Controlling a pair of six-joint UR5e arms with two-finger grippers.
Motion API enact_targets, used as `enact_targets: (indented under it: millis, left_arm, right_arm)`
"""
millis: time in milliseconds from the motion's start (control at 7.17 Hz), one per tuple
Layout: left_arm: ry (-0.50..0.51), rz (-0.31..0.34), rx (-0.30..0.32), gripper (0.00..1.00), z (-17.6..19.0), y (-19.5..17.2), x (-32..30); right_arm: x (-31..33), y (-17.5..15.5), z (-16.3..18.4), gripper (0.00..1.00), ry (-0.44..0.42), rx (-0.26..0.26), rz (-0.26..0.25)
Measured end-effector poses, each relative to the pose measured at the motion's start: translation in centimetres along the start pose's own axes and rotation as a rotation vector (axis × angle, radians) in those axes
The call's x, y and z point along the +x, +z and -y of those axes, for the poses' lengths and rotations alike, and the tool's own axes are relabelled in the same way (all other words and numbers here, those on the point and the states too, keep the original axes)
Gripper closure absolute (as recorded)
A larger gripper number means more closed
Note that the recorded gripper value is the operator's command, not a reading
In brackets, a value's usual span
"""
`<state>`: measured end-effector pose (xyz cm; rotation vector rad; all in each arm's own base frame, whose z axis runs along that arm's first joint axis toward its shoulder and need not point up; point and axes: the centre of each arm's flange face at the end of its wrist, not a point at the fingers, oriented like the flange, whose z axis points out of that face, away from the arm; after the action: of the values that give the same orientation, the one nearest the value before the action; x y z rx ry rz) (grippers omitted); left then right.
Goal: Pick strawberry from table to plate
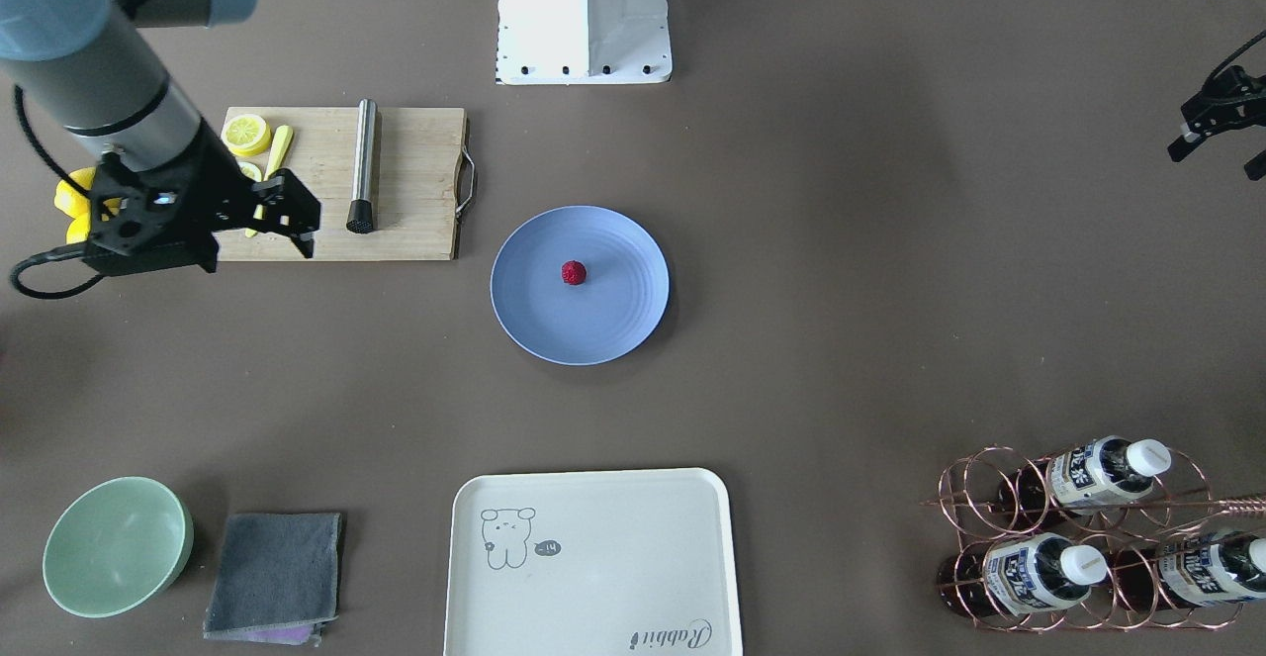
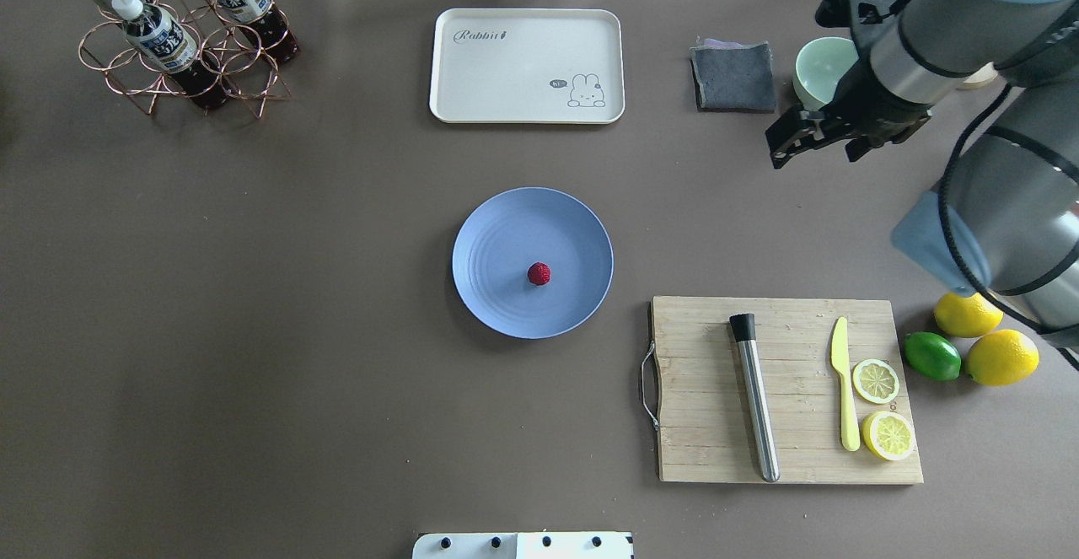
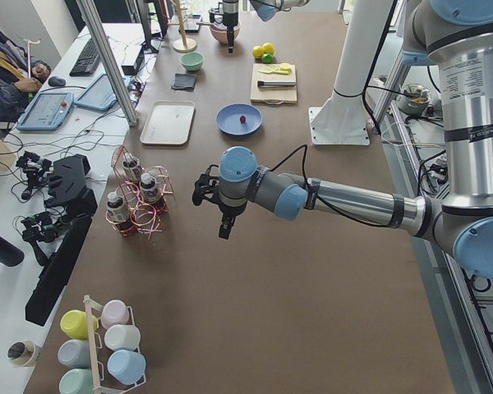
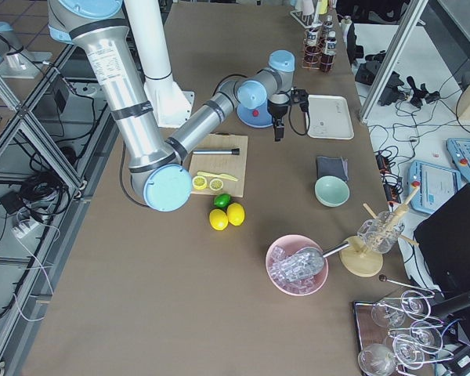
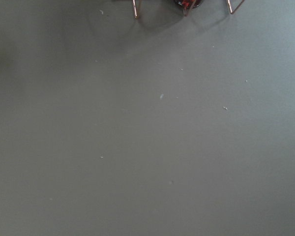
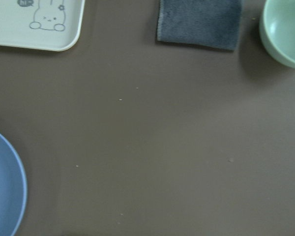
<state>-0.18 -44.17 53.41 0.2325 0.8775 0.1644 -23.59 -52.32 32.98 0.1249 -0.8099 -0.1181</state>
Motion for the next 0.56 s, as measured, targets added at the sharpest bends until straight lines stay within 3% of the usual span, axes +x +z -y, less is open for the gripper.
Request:
enact_targets:
  millis: [279,558]
  left_arm:
    - [0.036,0.07,-0.06,0.03,2.4,-4.9,-3.9]
    - [0.025,0.094,-0.115,0.03,2.7,-6.0,-6.8]
  right_arm:
    - [14.8,-2.1,-0.5,0.0,-0.072,-0.033,-0.035]
    - [28.7,-4.6,-2.8,0.0,-0.137,-0.069,-0.059]
